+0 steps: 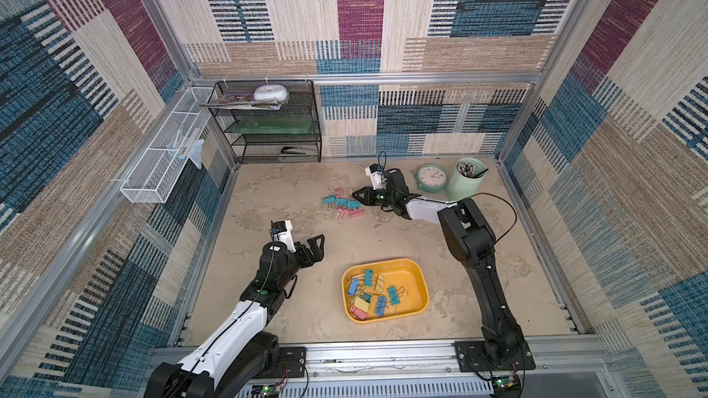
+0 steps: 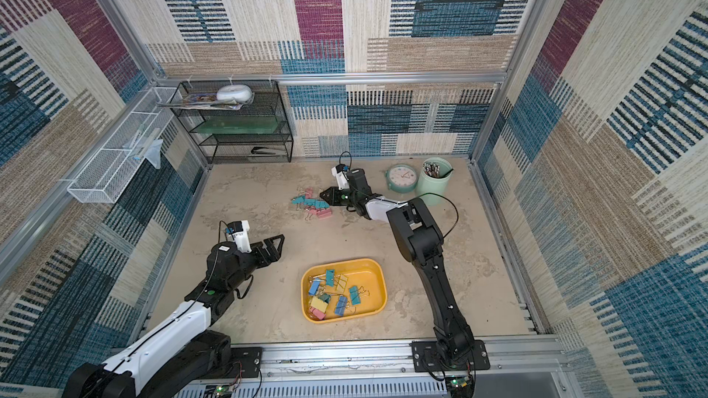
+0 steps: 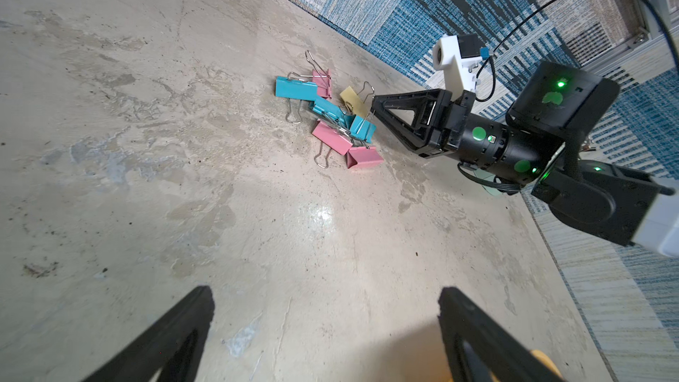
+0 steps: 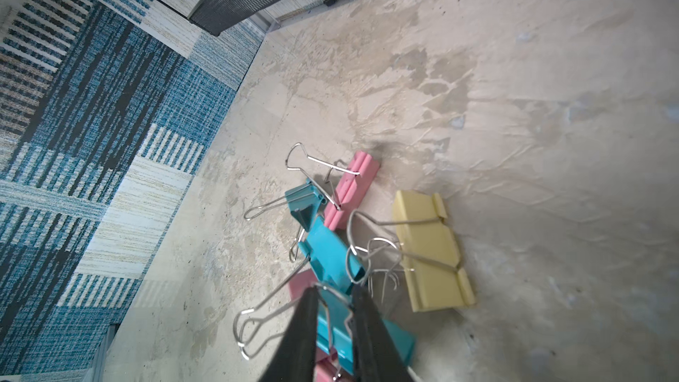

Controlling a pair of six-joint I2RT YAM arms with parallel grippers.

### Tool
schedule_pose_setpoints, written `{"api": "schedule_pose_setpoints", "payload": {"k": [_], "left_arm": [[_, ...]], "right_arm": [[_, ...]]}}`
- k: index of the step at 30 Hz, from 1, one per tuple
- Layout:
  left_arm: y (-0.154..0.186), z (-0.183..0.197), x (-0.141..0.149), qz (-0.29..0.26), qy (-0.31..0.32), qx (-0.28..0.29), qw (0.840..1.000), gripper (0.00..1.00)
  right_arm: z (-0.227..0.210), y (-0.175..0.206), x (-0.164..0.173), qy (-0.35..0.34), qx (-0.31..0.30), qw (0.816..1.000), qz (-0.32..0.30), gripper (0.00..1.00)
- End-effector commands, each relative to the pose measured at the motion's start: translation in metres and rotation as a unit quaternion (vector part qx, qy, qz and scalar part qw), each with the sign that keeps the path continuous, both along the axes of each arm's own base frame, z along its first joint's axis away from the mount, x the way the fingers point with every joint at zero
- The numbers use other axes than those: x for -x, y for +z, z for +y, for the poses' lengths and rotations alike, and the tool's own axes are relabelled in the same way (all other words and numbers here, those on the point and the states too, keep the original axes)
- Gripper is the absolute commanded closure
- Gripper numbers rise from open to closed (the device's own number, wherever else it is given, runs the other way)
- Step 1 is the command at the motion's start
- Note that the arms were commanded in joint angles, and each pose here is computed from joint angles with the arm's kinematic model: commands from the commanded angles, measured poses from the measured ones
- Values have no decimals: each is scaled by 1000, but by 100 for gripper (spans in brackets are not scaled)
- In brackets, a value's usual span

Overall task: Put the binder clips in the storage box
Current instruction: Pick up the binder clip at the center of the board.

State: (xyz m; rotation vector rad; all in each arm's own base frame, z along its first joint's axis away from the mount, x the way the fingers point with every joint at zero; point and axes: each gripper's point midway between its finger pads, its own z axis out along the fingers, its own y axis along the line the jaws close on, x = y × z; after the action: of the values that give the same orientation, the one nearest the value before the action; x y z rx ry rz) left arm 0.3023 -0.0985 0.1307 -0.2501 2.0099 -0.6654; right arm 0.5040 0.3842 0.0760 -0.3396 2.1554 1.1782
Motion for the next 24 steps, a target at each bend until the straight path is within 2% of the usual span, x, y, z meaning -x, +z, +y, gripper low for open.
{"api": "schedule_pose_setpoints", "payload": {"k": [1,5,13,18,24], "left_arm": [[10,-4,-3,-18,-6,10,1000,0],[11,-5,-3,-18,-8,12,1000,1],[15,-9,-2,-28,-20,7,999,1],[24,-23,0,-49,-58,1,997,1],[42,-63,11,-89,-149,-20,985,0]], "right_arm": [[3,18,3,6,-16,1000,-18,91],[0,30,11,8,-24,999,-23,100],[-10,83,46,6,-34,998,-61,100],[-38,128,95,-24,-25,994,-103,100],[-85,167,181,-76,-3,987,-141,100]]}}
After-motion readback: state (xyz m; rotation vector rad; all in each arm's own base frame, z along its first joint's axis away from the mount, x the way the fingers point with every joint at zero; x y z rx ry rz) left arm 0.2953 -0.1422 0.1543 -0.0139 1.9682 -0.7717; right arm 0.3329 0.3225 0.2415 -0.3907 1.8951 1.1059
